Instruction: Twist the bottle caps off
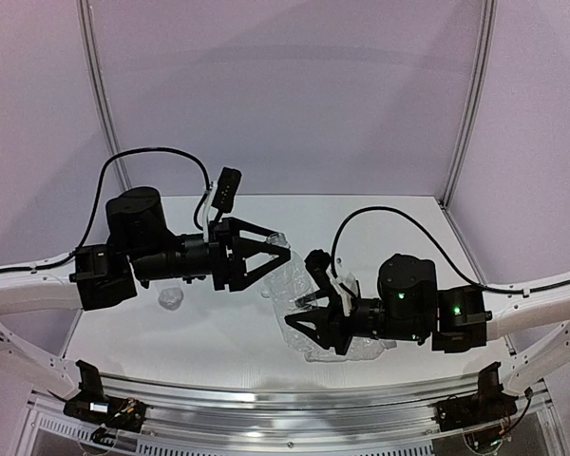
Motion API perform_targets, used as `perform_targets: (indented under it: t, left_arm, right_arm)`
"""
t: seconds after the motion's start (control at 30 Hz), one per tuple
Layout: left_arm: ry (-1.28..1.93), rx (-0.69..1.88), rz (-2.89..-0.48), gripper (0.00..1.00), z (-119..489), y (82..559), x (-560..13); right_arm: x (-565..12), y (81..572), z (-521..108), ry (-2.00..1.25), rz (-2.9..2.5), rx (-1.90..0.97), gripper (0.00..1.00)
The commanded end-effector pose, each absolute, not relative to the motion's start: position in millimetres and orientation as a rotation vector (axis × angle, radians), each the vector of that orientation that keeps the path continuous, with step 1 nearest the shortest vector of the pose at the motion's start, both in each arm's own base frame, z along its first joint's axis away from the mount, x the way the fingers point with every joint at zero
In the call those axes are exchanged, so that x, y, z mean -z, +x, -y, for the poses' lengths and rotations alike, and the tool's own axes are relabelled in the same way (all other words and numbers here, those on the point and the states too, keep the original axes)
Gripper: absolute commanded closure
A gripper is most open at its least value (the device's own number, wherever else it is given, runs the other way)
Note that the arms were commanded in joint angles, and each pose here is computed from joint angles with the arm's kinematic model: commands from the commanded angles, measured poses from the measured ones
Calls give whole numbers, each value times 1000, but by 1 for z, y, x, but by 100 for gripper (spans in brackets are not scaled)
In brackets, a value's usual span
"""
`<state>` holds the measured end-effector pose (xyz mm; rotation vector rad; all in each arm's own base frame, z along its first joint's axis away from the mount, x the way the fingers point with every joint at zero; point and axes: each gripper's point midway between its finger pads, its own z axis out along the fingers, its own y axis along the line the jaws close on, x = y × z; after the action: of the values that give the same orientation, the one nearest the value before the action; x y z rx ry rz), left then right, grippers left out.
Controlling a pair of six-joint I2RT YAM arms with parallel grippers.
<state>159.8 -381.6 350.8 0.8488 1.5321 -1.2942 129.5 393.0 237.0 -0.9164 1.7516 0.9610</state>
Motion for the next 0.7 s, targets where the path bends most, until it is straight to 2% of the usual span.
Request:
perform_targets:
  t: [0.0, 0.13, 0.27, 0.37, 0.43, 0.53, 0.67]
  left_arm:
    - [861, 1264, -1531, 38, 384, 160, -355]
    - [873, 1265, -1536, 49, 386, 159, -355]
    - [870, 1252, -1550, 73, 389, 161, -352]
    - [871, 1248, -1553, 81, 390, 162, -351]
    - [868, 1241, -1558, 82, 390, 163, -350]
    - [854, 1193, -1576, 83, 386, 168, -348]
    - [804, 1106, -1592, 83, 372, 179, -346]
  right_arm:
    - [-250, 131, -396, -906, -1721, -990, 60]
    - [-251, 131, -396, -905, -1721, -991, 60]
    - [-251, 132, -396, -899, -1720, -988, 60]
    - [-251, 132, -395, -897, -1721, -985, 59]
    - [-252, 133, -394, -887, -1724, -975, 49]
    - [-252, 139, -389, -851, -1737, -945, 20]
    - [-254, 146, -382, -804, -1746, -908, 3]
